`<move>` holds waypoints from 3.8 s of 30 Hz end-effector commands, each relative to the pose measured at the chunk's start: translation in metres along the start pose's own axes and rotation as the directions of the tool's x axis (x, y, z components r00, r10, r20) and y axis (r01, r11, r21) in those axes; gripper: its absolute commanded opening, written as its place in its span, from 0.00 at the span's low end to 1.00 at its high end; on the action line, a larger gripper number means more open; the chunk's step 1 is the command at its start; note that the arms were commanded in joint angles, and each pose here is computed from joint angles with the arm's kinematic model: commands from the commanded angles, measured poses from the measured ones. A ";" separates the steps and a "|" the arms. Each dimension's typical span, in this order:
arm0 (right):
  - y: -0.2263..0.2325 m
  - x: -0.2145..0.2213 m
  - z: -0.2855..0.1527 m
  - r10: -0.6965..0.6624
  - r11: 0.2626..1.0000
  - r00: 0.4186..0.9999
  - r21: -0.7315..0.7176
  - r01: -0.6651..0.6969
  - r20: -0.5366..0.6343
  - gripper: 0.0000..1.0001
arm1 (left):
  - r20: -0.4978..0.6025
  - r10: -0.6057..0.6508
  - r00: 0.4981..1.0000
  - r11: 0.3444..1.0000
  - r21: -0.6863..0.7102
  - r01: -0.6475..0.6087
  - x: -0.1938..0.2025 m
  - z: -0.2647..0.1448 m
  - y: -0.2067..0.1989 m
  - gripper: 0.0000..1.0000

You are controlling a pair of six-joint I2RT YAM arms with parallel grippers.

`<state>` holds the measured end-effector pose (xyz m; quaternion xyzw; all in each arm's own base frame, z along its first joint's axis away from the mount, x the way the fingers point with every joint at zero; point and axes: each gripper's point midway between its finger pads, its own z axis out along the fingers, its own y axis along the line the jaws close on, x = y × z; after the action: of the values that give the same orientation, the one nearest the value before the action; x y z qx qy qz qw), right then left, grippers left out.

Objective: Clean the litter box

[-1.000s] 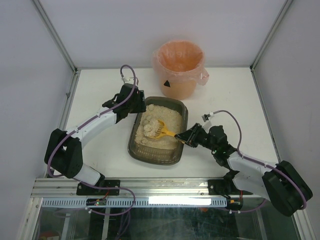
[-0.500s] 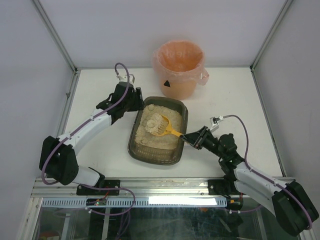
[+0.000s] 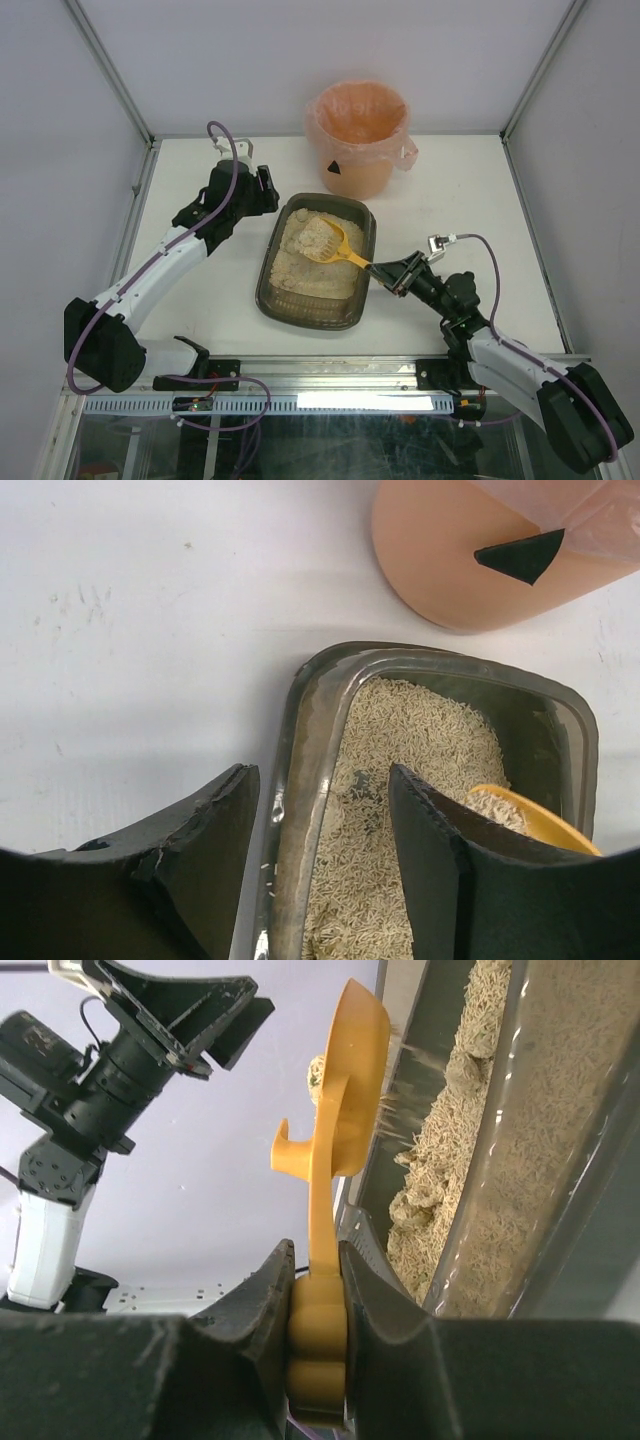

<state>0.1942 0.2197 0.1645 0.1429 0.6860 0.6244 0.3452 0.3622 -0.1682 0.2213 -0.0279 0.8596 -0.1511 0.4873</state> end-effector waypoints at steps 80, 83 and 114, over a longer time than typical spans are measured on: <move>0.034 -0.035 0.017 0.031 0.999 0.999 -0.030 -0.030 0.011 0.00 | 0.013 0.006 1.000 0.999 0.049 -0.007 -0.003 -0.004 0.003 0.56; 0.039 -0.042 0.016 0.010 1.000 0.999 -0.006 -0.009 0.031 0.00 | 0.013 0.000 1.000 0.999 0.052 -0.001 -0.003 -0.005 0.003 0.58; 0.180 -0.258 0.084 -0.356 0.929 0.857 0.243 0.280 0.372 0.00 | 0.026 0.000 1.000 0.999 0.054 -0.002 -0.010 -0.020 0.005 0.70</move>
<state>0.3653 0.1685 0.3863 0.2239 0.6744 0.4988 0.4963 0.3496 -0.1616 0.2209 -0.0172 0.8602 -0.1695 0.4806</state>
